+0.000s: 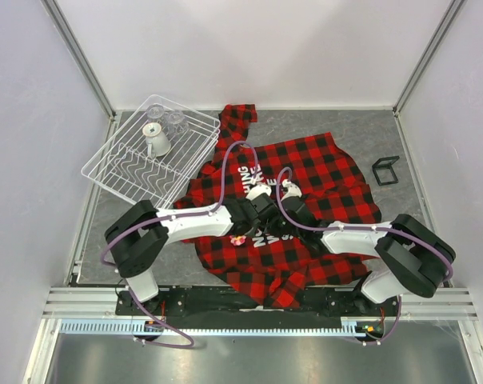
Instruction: Remove the brooch from the garment
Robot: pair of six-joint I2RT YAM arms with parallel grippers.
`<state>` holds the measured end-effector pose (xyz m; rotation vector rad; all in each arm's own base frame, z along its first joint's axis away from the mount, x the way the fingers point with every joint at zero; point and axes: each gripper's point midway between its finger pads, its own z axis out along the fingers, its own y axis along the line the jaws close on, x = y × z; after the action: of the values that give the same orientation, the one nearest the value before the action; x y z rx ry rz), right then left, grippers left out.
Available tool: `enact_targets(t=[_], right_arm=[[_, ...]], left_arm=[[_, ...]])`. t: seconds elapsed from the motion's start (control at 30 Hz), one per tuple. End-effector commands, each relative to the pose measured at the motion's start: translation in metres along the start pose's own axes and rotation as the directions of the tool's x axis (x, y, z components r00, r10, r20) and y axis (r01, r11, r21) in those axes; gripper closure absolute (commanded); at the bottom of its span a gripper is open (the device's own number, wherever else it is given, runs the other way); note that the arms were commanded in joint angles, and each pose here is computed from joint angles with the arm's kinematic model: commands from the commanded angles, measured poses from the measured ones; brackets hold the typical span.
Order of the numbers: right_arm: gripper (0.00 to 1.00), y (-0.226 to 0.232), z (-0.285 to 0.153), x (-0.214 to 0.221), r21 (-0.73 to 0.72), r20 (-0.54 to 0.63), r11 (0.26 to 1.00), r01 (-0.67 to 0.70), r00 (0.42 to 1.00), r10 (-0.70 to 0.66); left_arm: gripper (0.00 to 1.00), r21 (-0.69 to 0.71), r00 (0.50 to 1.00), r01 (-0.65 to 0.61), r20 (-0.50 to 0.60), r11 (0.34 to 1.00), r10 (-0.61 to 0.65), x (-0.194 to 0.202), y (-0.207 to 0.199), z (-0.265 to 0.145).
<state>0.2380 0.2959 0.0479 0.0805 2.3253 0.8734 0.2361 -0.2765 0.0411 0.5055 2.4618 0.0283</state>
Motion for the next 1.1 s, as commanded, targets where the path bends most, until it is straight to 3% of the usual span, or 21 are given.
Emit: enact_targets(t=[0.0, 0.33, 0.7, 1.07], right_arm=[[0.7, -0.004, -0.003, 0.001, 0.013, 0.012, 1.0, 0.022, 1.0, -0.022], [0.7, -0.006, 0.0, 0.004, 0.009, 0.006, 1.0, 0.023, 1.0, -0.023], [0.69, -0.016, 0.004, 0.011, 0.038, -0.005, 0.999, 0.01, 1.0, -0.01], [0.71, -0.058, -0.003, 0.014, 0.201, 0.047, 0.978, -0.055, 0.998, 0.046]], left_arm=[[0.53, -0.057, 0.996, -0.087, -0.023, 0.995, 0.086, -0.004, 0.005, 0.006], [0.58, -0.143, 0.99, -0.132, -0.064, 0.981, 0.124, 0.007, 0.015, 0.023], [0.98, -0.112, 0.995, -0.095, -0.037, 0.989, 0.091, 0.003, 0.011, 0.015], [0.98, -0.03, 0.996, 0.04, 0.075, 0.999, -0.037, -0.015, 0.012, -0.014]])
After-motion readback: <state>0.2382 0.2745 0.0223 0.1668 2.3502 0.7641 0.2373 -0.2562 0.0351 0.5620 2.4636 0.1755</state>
